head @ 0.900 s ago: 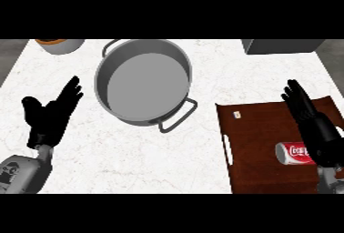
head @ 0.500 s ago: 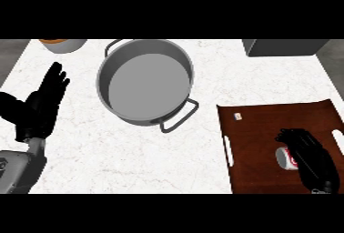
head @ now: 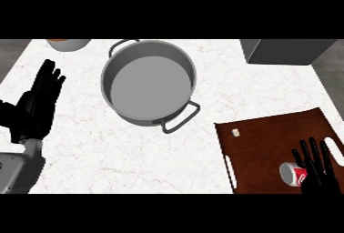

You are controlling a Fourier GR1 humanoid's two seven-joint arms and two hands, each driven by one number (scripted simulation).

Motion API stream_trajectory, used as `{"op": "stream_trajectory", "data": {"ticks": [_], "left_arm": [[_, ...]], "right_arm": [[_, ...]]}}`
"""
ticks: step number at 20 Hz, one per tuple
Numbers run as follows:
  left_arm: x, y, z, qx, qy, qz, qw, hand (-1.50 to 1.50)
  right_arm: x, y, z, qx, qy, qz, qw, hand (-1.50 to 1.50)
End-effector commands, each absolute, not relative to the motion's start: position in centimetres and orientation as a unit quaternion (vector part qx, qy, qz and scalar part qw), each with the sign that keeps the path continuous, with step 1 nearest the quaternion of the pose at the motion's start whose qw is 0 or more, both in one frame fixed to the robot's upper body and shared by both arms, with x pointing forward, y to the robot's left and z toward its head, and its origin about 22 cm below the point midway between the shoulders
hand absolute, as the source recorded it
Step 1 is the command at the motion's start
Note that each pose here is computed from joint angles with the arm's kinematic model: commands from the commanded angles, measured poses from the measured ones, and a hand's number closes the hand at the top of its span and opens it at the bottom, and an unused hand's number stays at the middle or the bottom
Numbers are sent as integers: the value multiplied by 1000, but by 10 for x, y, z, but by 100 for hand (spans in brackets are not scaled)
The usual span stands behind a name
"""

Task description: Pick the can from the tray and place it in the pot

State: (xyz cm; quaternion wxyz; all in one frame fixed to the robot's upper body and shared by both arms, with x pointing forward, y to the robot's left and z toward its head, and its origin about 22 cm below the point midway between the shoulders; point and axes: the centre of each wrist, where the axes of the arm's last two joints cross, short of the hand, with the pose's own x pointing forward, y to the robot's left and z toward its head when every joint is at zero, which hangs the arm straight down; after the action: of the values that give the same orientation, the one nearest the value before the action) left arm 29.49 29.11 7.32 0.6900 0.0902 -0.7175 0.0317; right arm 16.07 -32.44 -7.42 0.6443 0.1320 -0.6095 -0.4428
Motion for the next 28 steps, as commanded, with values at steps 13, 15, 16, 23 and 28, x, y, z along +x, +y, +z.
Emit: {"op": "stream_trajectory", "data": {"ticks": [13, 15, 16, 23, 28], "left_arm": [[290, 275, 80, 71, -727, 17, 683, 0], [291, 274, 81, 69, -723, 18, 687, 0], [294, 275, 84, 73, -722, 21, 688, 0], [288, 271, 82, 69, -721, 23, 689, 0], [295, 274, 93, 83, -724, 25, 685, 0]], "right_arm": [[123, -460, -71, 260, -582, -218, 739, -150], [143, -471, -61, 280, -581, -172, 745, -150], [137, -483, -60, 290, -583, -161, 742, -150], [176, -485, -73, 323, -560, -132, 752, -150], [201, -480, -70, 337, -555, -121, 751, -150]]}}
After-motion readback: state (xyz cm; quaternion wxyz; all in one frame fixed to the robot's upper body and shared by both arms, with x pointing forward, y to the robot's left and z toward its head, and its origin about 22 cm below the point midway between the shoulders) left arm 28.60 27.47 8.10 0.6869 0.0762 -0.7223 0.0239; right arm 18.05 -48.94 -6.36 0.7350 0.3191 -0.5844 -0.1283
